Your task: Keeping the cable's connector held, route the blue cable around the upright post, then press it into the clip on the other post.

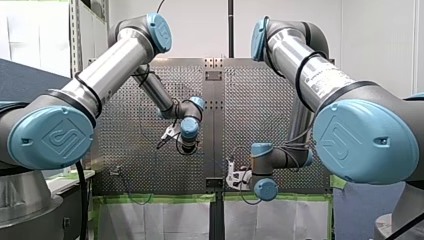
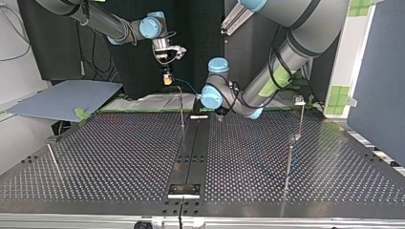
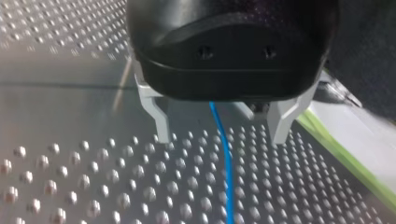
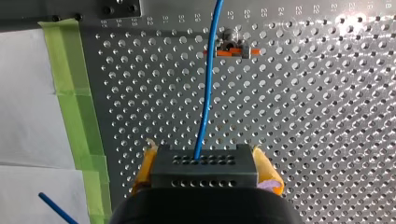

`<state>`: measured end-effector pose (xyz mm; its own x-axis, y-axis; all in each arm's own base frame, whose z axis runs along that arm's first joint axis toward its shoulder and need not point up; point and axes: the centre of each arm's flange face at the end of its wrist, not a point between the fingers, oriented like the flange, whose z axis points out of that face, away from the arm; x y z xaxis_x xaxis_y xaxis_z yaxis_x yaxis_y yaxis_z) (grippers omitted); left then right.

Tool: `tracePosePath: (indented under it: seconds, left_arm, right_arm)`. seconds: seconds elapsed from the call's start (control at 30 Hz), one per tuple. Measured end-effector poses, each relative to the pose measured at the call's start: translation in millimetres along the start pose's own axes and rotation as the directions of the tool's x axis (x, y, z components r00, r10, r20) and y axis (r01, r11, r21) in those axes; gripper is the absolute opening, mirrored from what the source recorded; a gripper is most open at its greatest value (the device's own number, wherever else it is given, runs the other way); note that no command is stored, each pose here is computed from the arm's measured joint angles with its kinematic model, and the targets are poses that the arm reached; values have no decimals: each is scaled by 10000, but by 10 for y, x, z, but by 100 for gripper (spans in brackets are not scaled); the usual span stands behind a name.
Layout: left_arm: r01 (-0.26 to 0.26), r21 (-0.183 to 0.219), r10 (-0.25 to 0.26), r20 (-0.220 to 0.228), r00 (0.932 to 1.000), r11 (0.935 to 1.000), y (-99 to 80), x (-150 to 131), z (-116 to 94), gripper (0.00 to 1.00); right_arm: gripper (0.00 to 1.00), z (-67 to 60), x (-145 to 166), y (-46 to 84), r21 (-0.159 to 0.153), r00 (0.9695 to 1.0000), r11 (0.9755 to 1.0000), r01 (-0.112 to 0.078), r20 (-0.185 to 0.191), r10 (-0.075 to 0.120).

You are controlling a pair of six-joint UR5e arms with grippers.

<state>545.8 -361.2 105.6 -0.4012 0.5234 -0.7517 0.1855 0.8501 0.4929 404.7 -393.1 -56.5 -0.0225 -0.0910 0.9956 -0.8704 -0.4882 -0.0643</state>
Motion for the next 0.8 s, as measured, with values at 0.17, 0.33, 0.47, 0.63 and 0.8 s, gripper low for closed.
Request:
tracePosePath:
  seconds: [0.17, 0.33, 0.47, 0.63, 0.8]
  left_arm:
    - [21, 558, -23, 38, 10000, 9984, -125, -10, -73, 100]
    - [-194, 1210, 224, -231, 9995, 9925, -328, 109, -126, 100]
    - [-327, 1598, 386, -342, 9987, 9866, -463, 185, -158, 100]
    - [-194, 2098, 266, -315, 9992, 9775, -579, 192, -216, 100]
    - [-9, 2593, 82, -271, 9996, 9658, -682, 179, -280, 100]
  right_arm:
    - [0, -10, -9, -18, 86, 10000, 10000, 20, 80, -21]
    - [0, -24, -17, -41, 135, 9999, 9999, 48, 150, -50]
    - [0, -31, -20, -61, 173, 9998, 9998, 62, 166, -65]
    - [0, -33, -20, -70, 189, 9999, 9998, 55, 161, -58]
    - [0, -32, -19, -72, 193, 9999, 9998, 34, 143, -37]
